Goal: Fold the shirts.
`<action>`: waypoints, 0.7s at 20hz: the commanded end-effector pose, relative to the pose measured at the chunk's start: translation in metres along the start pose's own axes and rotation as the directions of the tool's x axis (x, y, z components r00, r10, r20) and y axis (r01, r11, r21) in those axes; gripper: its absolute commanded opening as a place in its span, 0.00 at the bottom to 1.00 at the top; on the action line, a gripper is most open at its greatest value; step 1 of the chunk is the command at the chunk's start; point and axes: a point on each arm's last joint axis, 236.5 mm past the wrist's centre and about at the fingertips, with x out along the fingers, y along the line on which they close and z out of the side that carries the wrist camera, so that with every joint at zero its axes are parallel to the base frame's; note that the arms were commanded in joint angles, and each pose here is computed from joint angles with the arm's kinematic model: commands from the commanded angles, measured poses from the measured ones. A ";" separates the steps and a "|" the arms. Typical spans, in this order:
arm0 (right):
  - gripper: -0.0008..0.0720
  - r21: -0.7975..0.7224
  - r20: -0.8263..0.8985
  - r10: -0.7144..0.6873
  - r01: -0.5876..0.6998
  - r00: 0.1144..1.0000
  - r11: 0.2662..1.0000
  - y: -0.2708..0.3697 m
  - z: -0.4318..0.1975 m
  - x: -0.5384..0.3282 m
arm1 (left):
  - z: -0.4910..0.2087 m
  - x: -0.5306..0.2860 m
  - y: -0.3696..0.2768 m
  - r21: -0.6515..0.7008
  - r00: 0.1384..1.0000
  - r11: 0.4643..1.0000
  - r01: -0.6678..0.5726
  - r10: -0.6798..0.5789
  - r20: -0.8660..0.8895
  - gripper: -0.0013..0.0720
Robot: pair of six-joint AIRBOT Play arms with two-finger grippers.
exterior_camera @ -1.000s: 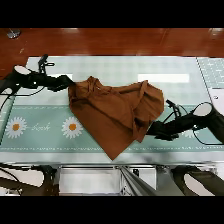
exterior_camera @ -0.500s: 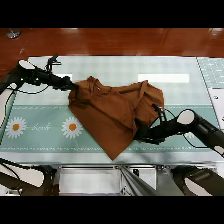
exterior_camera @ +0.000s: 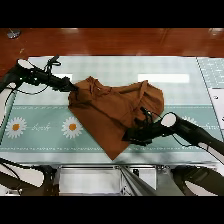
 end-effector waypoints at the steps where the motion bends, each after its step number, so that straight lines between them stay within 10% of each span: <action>1: 0.87 0.017 0.096 0.039 -0.041 0.995 0.999 0.021 0.030 0.015 | -0.001 0.000 -0.001 -0.005 1.000 1.000 0.003 -0.003 -0.004 0.05; 3: 0.71 0.005 0.114 0.055 -0.055 0.992 0.998 0.034 0.042 0.017 | -0.001 0.000 -0.001 -0.005 1.000 1.000 0.003 -0.003 -0.004 0.05; 6: 0.04 -0.092 0.165 0.089 -0.075 0.982 0.993 0.056 0.063 0.010 | -0.001 -0.001 -0.001 -0.027 1.000 1.000 0.003 -0.003 -0.003 0.05; 14: 0.04 -0.462 0.419 0.285 -0.068 0.862 0.884 0.172 0.176 -0.209 | 0.100 -0.164 -0.144 0.196 0.842 0.963 0.187 -0.260 0.473 0.05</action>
